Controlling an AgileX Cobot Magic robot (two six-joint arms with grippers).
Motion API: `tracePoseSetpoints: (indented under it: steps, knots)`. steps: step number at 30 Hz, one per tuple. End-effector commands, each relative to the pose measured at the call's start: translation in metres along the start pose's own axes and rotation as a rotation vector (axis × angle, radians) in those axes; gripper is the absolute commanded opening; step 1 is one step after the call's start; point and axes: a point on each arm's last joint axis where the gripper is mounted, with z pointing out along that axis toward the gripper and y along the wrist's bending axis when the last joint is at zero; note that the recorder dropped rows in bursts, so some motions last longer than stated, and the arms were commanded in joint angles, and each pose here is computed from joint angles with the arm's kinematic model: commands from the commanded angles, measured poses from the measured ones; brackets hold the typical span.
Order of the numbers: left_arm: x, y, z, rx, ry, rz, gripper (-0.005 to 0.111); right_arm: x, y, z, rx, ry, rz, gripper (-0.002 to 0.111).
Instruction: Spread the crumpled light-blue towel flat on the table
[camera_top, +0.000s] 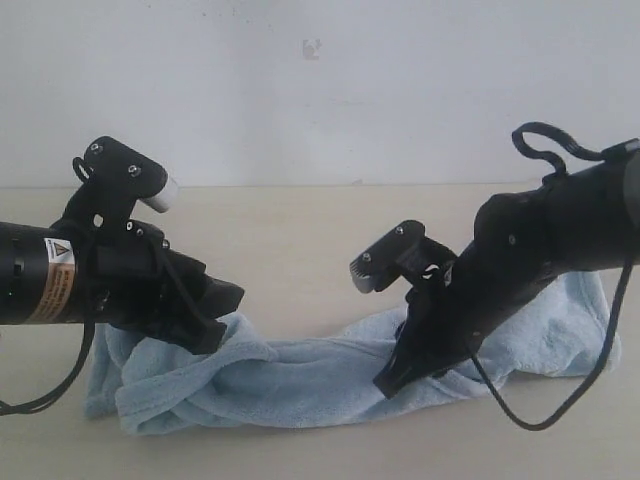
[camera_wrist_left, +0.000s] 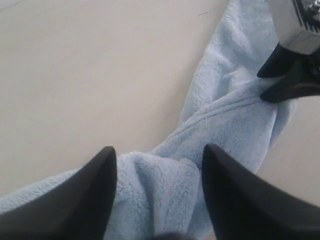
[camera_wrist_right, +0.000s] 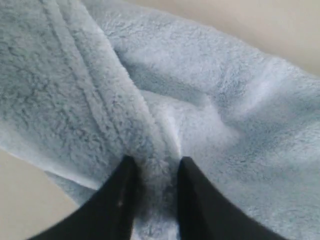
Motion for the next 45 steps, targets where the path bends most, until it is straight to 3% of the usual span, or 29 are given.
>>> tracePoseSetpoints:
  steps: [1,5,6,8,10,13,17,22,26,28,32,35,38,41,43,45]
  knots:
    - [-0.001,0.000,0.000,0.000,-0.005,-0.001,0.051,-0.020,-0.002,-0.041,-0.001,-0.084,0.034,0.000]
    - [-0.002,0.007,-0.001,-0.070,-0.006,0.044,0.051,-0.022,-0.002,-0.091,0.061,-0.163,-0.034,0.000]
    - [-0.005,0.015,-0.006,-0.173,-0.023,0.070,0.051,-0.022,-0.003,-0.120,0.098,-0.211,-0.047,0.000]
    - [-0.013,0.021,-0.018,-0.250,-0.070,0.071,0.051,-0.020,-0.001,-0.154,0.140,-0.294,-0.056,0.000]
    - [-0.024,0.018,-0.038,-0.243,-0.143,0.075,0.051,-0.016,0.002,-0.185,0.171,-0.389,-0.061,0.000]
    - [-0.031,0.009,-0.053,-0.172,-0.201,0.081,0.051,-0.012,0.002,-0.174,0.186,-0.418,-0.067,0.000]
    - [-0.030,0.002,-0.055,-0.107,-0.208,0.089,0.051,-0.002,0.001,-0.117,0.164,-0.318,-0.080,0.003]
    - [-0.021,0.003,-0.053,-0.122,-0.180,0.085,0.051,0.001,-0.004,-0.059,0.127,-0.133,-0.084,0.030]
    - [-0.021,0.004,-0.053,-0.130,-0.183,0.040,0.051,-0.009,-0.007,-0.061,0.118,-0.107,0.001,0.054]
    - [-0.021,0.004,-0.053,-0.126,-0.185,0.000,0.051,-0.018,-0.010,-0.071,0.119,-0.109,0.046,0.058]
    - [-0.028,0.008,-0.055,-0.157,-0.211,-0.043,0.051,-0.038,-0.014,-0.112,0.134,-0.167,0.115,0.058]
    - [-0.032,0.019,-0.059,-0.277,-0.235,-0.054,0.051,-0.048,-0.012,-0.141,0.114,-0.266,0.180,0.058]
    - [-0.032,0.029,-0.063,-0.399,-0.242,-0.067,0.051,-0.050,-0.002,-0.148,0.021,-0.310,0.206,0.058]
    - [-0.032,0.032,-0.064,-0.434,-0.244,-0.071,0.050,-0.053,0.010,-0.135,-0.129,-0.290,0.176,0.057]
    - [-0.032,0.031,-0.064,-0.423,-0.244,-0.070,0.044,-0.055,0.018,-0.119,-0.235,-0.287,0.196,0.046]
    - [-0.032,0.028,-0.062,-0.385,-0.241,-0.066,0.033,-0.054,0.023,-0.101,-0.307,-0.284,0.174,0.027]
